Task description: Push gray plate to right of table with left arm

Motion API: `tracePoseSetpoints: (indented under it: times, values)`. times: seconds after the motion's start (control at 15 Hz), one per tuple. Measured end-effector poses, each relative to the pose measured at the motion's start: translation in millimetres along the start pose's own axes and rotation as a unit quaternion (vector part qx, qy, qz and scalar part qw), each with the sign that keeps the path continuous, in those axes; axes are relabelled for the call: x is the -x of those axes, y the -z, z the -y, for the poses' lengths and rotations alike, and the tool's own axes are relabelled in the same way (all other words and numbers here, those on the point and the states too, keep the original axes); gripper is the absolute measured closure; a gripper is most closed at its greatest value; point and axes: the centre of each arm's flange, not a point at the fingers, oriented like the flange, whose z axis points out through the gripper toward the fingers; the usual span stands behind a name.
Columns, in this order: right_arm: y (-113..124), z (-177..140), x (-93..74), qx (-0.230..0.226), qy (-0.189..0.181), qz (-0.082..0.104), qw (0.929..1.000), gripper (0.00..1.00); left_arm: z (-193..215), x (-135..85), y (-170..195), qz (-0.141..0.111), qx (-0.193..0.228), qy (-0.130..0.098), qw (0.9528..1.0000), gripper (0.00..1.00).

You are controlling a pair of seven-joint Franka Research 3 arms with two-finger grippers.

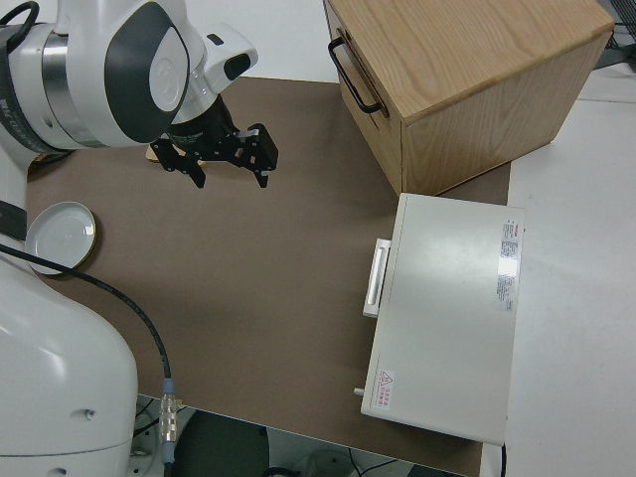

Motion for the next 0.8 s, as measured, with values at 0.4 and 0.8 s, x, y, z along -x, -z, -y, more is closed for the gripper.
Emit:
tracePoseSetpoints:
  times: [0.4, 0.8]
  values:
    - [0, 0, 0.0, 0.000, 0.000, 0.000, 1.0000, 0.01, -1, 2, -5, 0.013, -0.002, -0.001, 0.9999, 0.00]
    - [0, 0, 0.0, 0.000, 0.000, 0.000, 1.0000, 0.01, -3, 12, -31, 0.021, -0.002, -0.003, 0.9998, 0.00]
